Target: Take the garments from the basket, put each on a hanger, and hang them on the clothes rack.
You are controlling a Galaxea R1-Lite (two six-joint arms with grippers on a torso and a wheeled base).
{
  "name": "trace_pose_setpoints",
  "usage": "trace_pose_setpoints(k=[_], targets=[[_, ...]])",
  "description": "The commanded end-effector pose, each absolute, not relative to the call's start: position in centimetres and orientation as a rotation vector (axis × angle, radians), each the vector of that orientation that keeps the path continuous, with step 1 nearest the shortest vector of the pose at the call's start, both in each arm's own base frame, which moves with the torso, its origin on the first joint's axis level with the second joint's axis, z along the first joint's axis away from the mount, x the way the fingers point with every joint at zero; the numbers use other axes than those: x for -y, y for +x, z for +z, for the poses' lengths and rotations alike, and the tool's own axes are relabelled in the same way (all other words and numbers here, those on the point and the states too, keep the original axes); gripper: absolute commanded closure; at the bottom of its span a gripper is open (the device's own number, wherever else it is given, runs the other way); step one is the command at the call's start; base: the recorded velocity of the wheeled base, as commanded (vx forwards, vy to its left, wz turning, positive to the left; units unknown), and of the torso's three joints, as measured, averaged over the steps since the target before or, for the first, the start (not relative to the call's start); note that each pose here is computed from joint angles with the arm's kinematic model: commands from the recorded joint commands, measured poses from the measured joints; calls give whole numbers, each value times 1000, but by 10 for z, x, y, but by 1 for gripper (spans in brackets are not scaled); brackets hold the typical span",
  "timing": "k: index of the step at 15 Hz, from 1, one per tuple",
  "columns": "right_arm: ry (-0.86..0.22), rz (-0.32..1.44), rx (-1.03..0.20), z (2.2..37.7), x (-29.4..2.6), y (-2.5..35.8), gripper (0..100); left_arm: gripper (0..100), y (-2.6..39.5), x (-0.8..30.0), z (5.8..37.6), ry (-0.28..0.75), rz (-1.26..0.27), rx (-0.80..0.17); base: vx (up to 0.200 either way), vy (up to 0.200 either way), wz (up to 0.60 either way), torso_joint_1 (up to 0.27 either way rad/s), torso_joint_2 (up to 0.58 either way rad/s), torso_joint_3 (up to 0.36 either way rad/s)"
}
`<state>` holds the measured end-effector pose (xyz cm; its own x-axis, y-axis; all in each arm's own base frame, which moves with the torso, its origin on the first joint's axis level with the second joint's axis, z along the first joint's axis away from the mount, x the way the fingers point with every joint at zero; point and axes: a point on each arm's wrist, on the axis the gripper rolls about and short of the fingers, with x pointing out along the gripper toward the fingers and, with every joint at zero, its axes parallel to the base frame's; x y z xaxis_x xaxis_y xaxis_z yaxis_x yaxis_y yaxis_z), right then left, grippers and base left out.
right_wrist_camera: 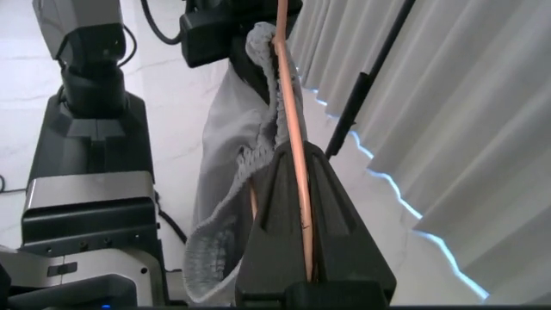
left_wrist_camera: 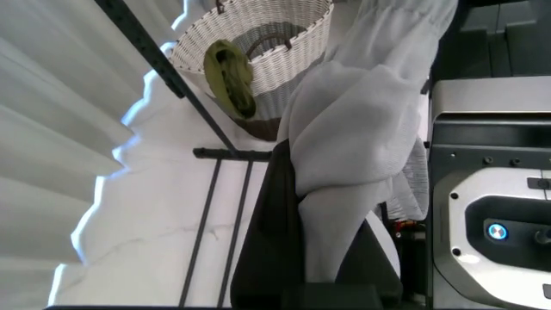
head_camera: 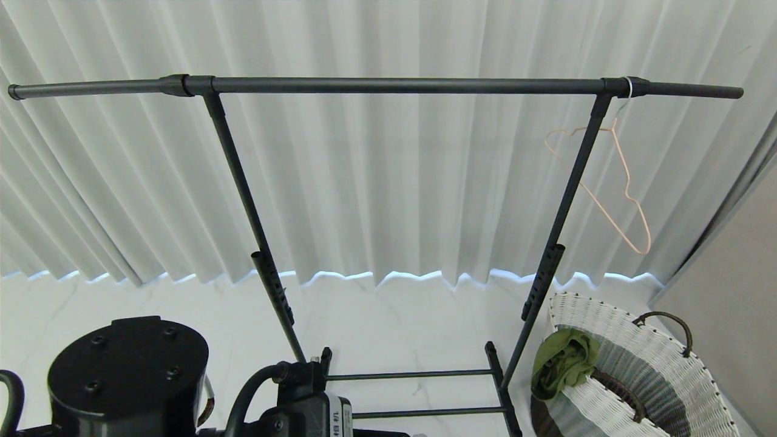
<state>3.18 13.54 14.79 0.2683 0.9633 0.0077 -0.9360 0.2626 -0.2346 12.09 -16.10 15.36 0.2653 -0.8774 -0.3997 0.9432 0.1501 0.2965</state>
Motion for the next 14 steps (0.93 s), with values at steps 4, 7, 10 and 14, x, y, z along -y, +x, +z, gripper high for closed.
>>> trace_pose_setpoints(k=[4, 7, 10, 14], targets=[[-202, 1290, 163, 148, -135, 32, 0, 100, 122, 160, 153, 552, -1274, -153, 0, 0, 0, 0, 0, 0], [-205, 1202, 154, 148, -135, 34, 0, 100, 124, 158, 153, 584, -1170, -165, 0, 0, 0, 0, 0, 0], [-193, 1140, 125, 147, -135, 37, 0, 100, 125, 156, 151, 611, -1061, -188, 0, 0, 0, 0, 0, 0], [-183, 1110, 52, 141, -144, 44, 0, 100, 128, 156, 154, 577, -952, -216, 0, 0, 0, 0, 0, 0]])
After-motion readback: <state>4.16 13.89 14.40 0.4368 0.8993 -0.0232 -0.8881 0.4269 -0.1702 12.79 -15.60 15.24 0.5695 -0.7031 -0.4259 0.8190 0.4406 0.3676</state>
